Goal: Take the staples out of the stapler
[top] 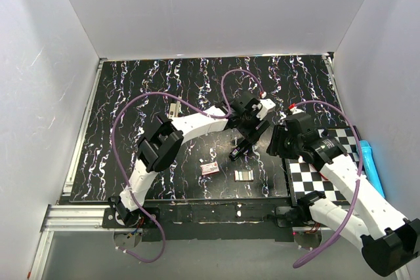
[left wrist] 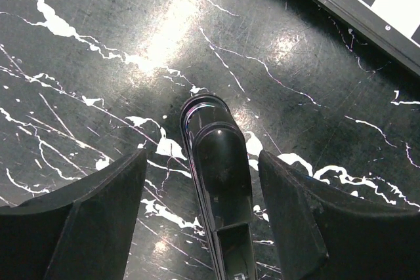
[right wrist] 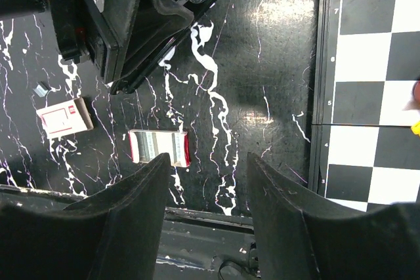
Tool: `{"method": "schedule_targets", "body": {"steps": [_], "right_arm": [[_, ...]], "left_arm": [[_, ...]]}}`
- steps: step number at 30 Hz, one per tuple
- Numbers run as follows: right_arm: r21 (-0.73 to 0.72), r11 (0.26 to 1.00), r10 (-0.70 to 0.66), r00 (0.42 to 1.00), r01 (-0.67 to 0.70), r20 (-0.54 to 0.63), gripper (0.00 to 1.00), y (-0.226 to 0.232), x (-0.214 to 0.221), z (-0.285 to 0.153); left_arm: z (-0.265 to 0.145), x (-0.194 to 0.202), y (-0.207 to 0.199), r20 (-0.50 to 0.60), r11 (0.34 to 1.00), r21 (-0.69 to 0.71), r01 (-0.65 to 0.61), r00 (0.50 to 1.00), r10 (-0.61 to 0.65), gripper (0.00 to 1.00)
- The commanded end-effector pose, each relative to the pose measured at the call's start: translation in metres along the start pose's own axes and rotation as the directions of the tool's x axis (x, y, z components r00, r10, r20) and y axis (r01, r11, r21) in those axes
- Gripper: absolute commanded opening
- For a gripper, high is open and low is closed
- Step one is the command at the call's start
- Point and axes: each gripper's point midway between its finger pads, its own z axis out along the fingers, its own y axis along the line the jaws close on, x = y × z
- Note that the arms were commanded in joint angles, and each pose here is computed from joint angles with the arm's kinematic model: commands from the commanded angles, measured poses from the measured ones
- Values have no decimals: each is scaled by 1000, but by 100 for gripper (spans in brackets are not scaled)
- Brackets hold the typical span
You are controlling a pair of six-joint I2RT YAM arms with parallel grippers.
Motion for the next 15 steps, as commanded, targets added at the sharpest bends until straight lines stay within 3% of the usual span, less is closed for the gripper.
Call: {"method": "schedule_targets", "body": {"steps": [1, 15], "right_arm": [[-19, 1000, 3, 1000, -3, 14, 58, 5, -4, 4], [-29, 1000, 4, 1000, -4, 6, 58, 7, -3, 6]], "left_arm": [[-2, -15, -2, 28, 999, -7, -33, 999, 33, 67], [5, -14, -3, 19, 999, -1, -36, 999, 36, 56]]}}
